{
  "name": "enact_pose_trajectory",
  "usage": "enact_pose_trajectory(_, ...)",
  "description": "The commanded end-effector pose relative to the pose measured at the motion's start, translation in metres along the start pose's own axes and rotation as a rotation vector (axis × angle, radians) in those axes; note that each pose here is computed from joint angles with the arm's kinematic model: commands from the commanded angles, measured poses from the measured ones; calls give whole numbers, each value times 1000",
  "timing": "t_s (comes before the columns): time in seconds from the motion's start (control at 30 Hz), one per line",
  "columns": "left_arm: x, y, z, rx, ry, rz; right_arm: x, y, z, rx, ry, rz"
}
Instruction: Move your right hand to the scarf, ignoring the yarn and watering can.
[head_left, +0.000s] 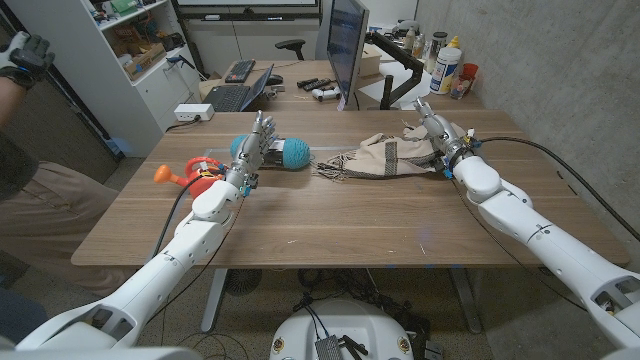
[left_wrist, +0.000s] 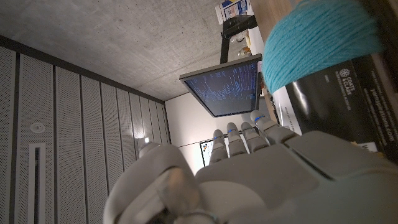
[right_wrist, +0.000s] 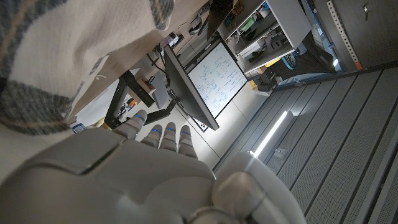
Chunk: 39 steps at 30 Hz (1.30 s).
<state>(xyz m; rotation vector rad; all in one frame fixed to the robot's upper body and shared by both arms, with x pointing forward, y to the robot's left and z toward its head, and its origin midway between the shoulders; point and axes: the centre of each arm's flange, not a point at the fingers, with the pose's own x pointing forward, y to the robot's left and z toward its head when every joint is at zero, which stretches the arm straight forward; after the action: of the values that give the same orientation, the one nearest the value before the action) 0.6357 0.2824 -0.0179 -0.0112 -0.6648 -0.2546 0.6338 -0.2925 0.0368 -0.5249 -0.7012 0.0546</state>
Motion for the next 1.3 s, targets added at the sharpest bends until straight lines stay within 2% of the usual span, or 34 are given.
enact_pose_trajectory(0.03, 0, -1, 0, 3, 3, -1, 6, -4, 9, -151, 0, -12)
enact_pose_trajectory(0.87, 2, -2, 2, 2, -1, -5, 14, -5, 22, -477, -8, -23)
enact_pose_trajectory(1.0, 2, 0, 2, 4, -1, -4, 16, -3, 23, -520, -7, -23)
enact_pose_trajectory(1.3, 4, 3, 3, 2, -3, 5, 23, 5, 24, -699, -17, -16)
